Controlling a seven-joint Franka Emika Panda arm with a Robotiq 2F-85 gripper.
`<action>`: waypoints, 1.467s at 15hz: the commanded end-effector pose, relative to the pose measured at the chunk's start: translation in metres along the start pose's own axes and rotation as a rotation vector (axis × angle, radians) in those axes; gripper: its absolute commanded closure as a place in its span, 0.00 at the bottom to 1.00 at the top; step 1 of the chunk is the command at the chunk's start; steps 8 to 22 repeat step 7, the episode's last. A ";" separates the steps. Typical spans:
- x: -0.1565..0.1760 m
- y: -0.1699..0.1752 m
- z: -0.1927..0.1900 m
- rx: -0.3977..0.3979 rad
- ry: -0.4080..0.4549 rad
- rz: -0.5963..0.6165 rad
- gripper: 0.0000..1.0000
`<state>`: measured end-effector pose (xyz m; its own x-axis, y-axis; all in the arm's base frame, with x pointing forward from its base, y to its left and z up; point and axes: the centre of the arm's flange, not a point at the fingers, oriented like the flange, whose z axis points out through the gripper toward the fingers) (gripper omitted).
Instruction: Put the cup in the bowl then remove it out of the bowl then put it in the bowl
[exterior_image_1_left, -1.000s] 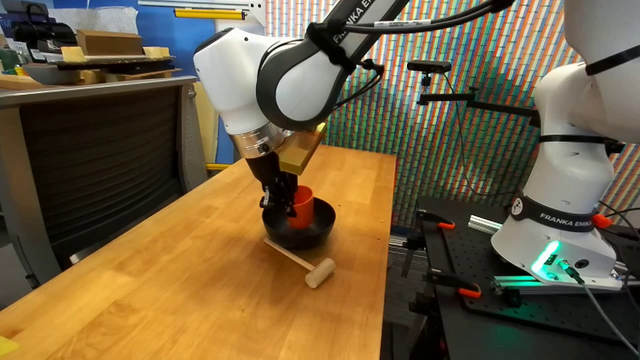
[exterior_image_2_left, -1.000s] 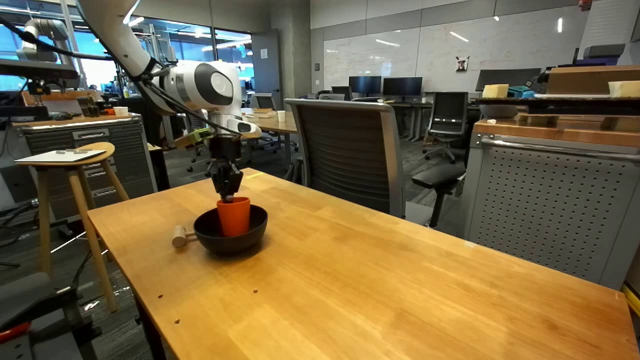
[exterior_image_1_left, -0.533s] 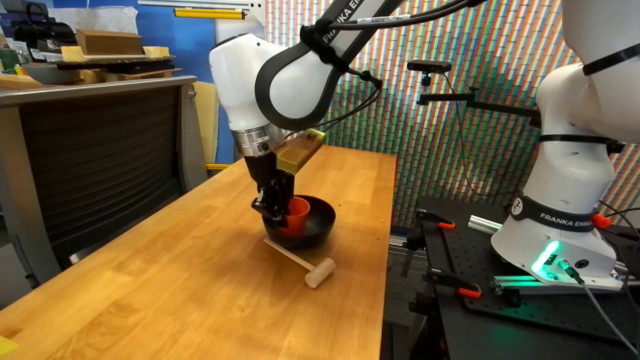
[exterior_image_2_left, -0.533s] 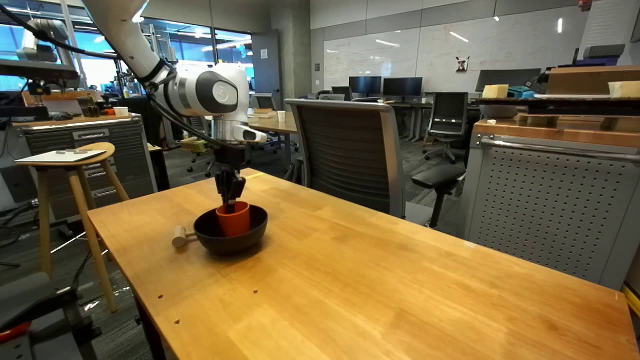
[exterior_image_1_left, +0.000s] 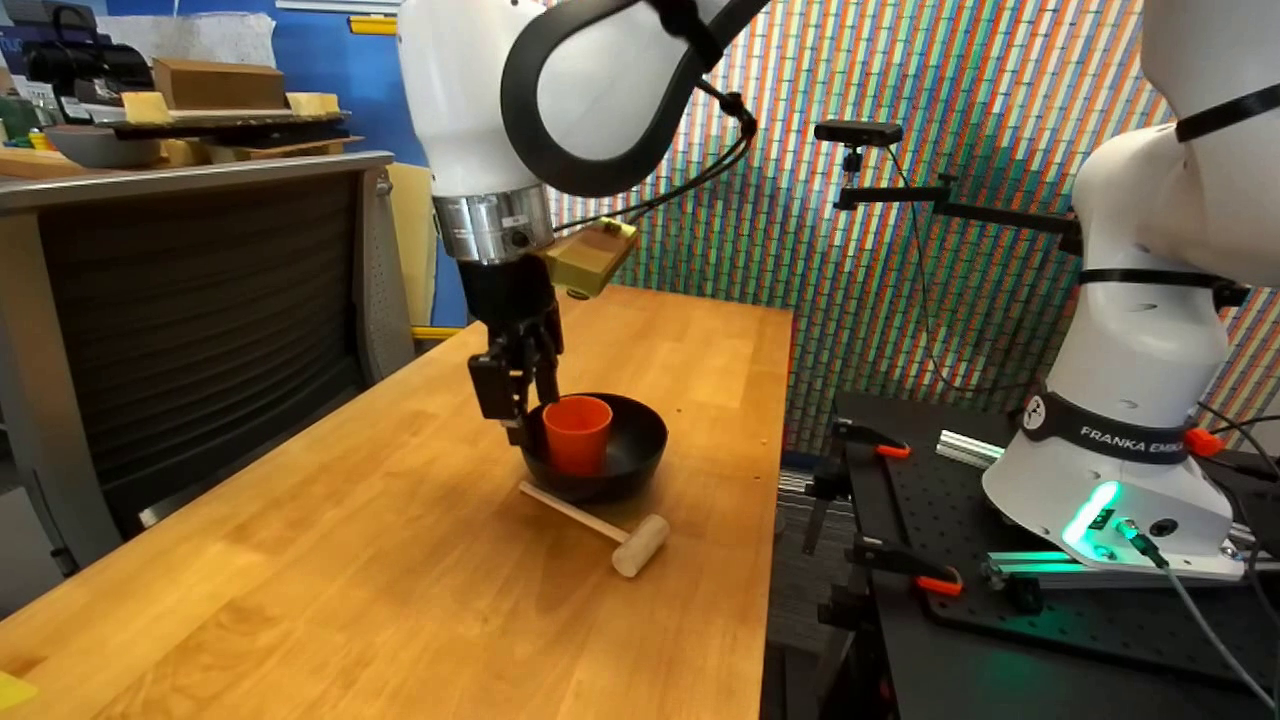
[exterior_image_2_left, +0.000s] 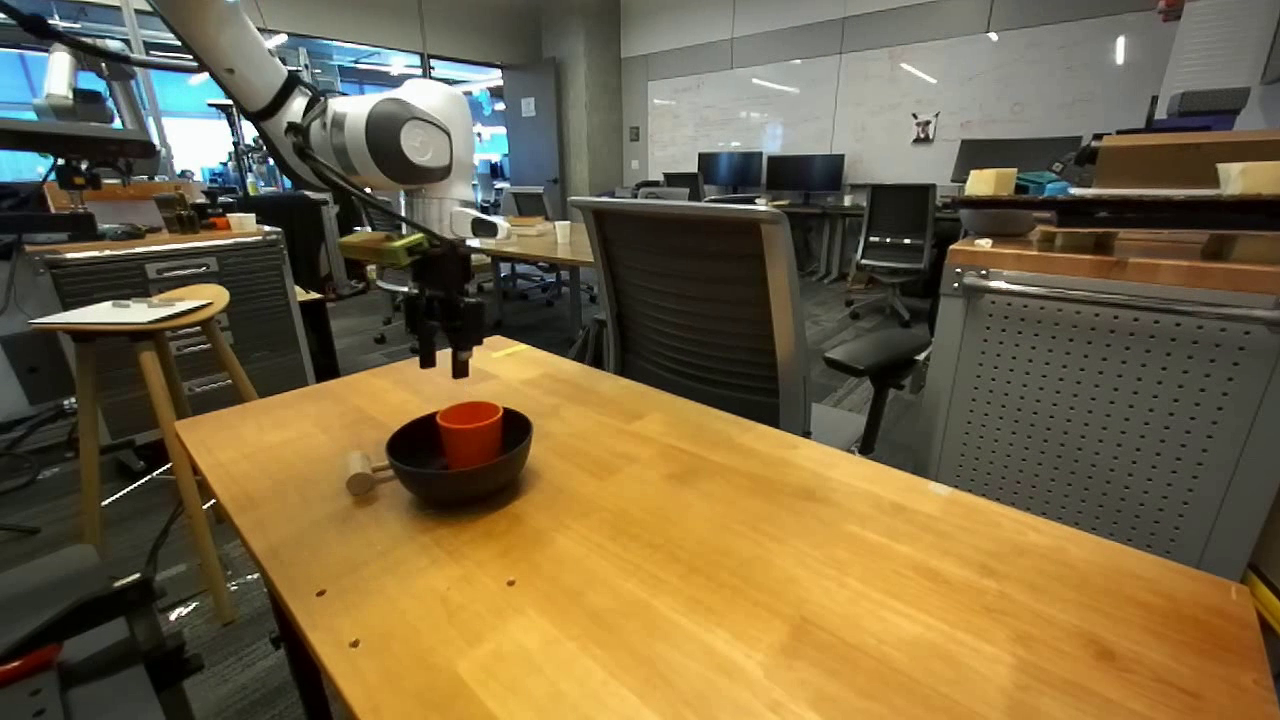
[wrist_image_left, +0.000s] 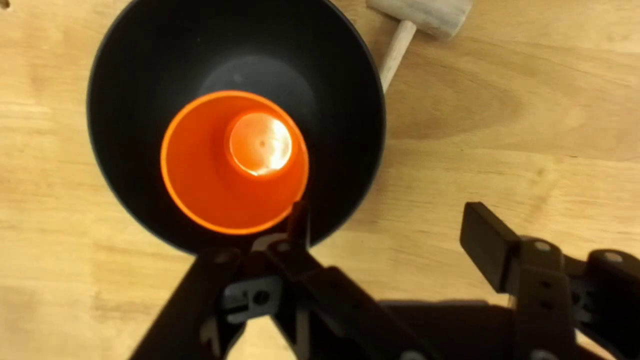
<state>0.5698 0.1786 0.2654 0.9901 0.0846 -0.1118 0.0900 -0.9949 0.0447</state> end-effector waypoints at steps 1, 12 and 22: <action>-0.011 -0.011 -0.070 0.011 0.069 -0.104 0.00; -0.013 -0.019 -0.073 0.021 0.055 -0.092 0.00; -0.013 -0.019 -0.073 0.021 0.055 -0.092 0.00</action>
